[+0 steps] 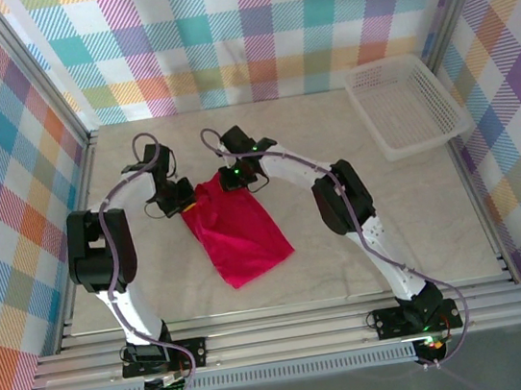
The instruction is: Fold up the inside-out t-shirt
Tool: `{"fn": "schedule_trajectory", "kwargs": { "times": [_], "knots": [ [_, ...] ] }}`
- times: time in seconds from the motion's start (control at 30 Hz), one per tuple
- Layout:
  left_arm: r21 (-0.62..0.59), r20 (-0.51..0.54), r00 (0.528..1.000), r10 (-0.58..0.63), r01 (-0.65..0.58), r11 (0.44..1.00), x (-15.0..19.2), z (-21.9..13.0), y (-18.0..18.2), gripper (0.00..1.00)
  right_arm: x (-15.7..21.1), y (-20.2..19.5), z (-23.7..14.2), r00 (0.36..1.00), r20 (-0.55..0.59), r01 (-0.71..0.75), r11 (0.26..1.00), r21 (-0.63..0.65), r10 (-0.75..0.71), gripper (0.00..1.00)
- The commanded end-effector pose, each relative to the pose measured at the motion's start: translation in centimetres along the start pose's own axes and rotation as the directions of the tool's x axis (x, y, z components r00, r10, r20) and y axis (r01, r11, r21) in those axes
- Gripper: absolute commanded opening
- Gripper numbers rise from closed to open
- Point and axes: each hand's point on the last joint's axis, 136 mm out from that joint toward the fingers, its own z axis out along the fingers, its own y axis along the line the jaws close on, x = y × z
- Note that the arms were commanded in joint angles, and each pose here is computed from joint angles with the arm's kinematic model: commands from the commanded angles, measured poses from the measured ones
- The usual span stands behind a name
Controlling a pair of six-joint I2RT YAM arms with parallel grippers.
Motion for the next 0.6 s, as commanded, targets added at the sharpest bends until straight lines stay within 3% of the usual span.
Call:
{"fn": "schedule_trajectory", "kwargs": {
  "times": [0.0,0.27,0.57],
  "knots": [
    [-0.028,0.049,0.999,0.022,-0.021,0.999,-0.8,-2.9,-0.2,0.0,-2.9,2.1,-6.3,0.995,0.092,0.031,0.999,-0.018,-0.029,0.0],
    [-0.038,0.126,0.992,0.031,-0.026,0.999,-1.9,-6.5,0.0,0.0,-3.5,0.0,-10.3,0.992,0.126,-0.011,1.0,-0.009,0.012,0.0],
    [0.004,0.111,0.994,-0.019,0.018,1.0,-3.7,-3.7,-0.3,0.0,-2.5,-5.7,-8.3,0.992,0.083,-0.102,0.994,0.04,0.099,0.03]
  ]
}}
